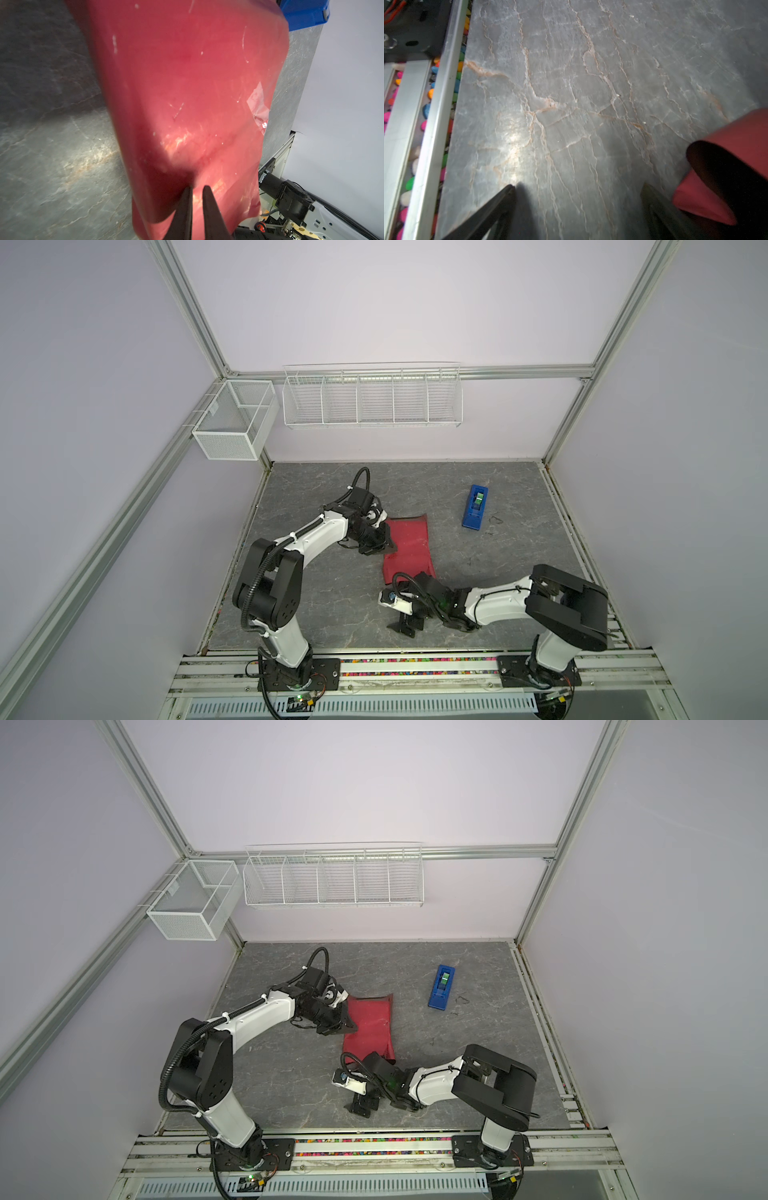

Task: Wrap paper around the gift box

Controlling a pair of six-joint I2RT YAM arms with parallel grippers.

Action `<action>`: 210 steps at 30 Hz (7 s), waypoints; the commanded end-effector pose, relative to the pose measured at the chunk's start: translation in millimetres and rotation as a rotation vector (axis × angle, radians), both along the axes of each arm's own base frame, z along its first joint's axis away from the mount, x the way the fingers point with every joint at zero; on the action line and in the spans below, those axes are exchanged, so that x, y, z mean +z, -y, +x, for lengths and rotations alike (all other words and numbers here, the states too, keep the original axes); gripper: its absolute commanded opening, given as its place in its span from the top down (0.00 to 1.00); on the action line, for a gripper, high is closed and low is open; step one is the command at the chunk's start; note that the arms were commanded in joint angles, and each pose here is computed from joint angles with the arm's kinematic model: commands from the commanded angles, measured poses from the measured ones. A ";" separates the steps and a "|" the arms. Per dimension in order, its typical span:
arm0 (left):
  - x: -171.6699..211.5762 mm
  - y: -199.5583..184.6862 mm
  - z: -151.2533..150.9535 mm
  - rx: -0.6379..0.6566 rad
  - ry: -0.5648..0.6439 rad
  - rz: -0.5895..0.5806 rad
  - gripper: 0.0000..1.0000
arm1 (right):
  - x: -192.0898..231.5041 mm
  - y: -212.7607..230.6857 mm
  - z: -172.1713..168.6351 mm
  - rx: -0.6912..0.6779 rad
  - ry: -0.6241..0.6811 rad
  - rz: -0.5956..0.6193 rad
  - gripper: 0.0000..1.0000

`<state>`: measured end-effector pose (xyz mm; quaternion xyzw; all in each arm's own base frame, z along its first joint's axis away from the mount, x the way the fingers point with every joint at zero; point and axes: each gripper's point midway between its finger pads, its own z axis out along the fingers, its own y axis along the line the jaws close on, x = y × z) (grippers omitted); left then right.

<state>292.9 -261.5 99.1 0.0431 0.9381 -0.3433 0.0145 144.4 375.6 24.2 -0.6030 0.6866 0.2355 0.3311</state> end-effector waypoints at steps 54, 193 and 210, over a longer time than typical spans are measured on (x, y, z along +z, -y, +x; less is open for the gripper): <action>66.8 -35.4 -4.6 0.118 0.198 0.114 0.64 | 146.5 80.4 63.4 -0.530 -0.134 0.178 0.01; 64.0 -27.2 -24.4 -0.020 0.272 0.170 0.50 | 130.5 126.5 84.6 -0.805 -0.532 0.058 0.12; -9.5 -31.1 -26.5 0.044 0.267 0.166 0.40 | 61.0 115.6 111.6 -0.956 -0.630 -0.135 0.02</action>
